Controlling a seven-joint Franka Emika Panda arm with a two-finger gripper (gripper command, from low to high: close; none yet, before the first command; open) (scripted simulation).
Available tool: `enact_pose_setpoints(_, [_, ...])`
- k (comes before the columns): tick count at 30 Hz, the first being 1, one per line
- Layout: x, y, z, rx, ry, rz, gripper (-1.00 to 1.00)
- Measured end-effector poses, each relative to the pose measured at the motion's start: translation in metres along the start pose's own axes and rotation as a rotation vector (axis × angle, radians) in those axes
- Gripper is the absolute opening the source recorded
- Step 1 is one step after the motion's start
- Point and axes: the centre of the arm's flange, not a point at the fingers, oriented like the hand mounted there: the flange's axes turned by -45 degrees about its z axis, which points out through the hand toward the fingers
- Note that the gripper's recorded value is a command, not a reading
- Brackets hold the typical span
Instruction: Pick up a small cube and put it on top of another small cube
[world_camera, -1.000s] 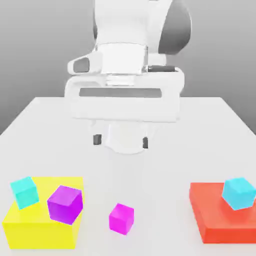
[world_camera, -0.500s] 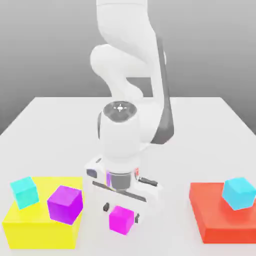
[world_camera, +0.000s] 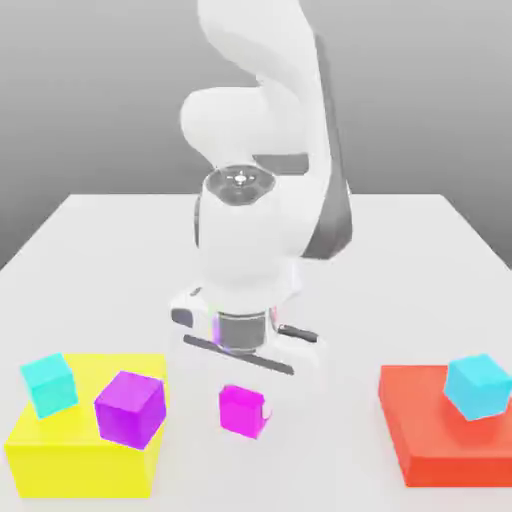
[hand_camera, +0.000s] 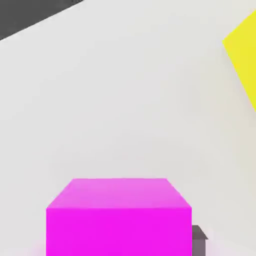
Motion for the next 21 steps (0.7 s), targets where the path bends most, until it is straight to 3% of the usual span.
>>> enact_pose_setpoints(11, [-0.057,-0.133,-0.052,0.02,-0.008,-0.051,-1.0])
enact_pose_setpoints(21, [-0.149,-0.228,-0.096,-0.004,-0.001,-0.087,-1.0])
